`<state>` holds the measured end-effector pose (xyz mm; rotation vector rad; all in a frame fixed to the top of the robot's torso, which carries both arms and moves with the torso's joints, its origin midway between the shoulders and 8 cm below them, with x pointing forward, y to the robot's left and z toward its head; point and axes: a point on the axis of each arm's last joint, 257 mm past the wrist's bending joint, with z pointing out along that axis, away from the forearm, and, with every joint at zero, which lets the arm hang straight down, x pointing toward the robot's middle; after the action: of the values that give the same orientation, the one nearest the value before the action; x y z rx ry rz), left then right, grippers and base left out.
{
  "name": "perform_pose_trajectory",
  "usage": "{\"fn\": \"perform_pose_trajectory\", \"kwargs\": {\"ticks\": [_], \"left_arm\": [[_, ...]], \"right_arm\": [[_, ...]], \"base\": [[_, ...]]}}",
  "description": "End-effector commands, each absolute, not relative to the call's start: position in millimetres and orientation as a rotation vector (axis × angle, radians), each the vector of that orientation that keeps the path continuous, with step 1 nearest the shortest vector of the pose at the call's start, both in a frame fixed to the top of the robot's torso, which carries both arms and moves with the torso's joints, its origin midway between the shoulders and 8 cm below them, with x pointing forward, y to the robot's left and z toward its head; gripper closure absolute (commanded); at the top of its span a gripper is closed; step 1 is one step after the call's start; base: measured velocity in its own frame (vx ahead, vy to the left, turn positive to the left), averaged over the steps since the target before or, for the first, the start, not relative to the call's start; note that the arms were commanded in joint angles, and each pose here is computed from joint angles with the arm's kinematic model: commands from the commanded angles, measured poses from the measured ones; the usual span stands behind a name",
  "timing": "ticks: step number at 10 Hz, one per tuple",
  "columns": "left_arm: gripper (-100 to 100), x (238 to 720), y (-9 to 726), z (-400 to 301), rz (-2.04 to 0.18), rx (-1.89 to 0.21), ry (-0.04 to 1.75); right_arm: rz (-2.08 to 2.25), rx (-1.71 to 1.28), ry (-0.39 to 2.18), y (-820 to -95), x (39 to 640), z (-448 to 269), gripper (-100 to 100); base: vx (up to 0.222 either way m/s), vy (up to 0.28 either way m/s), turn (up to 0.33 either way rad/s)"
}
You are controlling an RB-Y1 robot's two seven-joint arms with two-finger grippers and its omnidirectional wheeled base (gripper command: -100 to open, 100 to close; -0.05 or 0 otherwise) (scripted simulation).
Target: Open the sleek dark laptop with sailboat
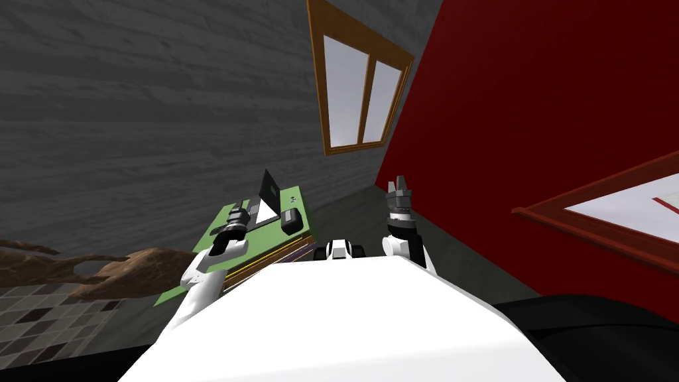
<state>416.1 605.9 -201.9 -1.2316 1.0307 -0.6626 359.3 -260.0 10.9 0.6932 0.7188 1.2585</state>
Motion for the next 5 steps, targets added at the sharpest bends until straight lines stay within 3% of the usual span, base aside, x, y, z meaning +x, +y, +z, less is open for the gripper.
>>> {"fn": "perform_pose_trajectory", "kwargs": {"ticks": [1, 5], "left_arm": [[-100, 413, 618, -193, -0.573, -1.182, 1.088], [-100, 407, 640, -175, -0.412, -1.091, 1.180]], "right_arm": [[1.259, 0.693, 0.719, -260, 359, 11, 0], [1.259, 0.693, 0.719, -260, 359, 11, 0]], "base": [[0.118, -0.194, 0.000], [0.092, -0.170, 0.004]]}}
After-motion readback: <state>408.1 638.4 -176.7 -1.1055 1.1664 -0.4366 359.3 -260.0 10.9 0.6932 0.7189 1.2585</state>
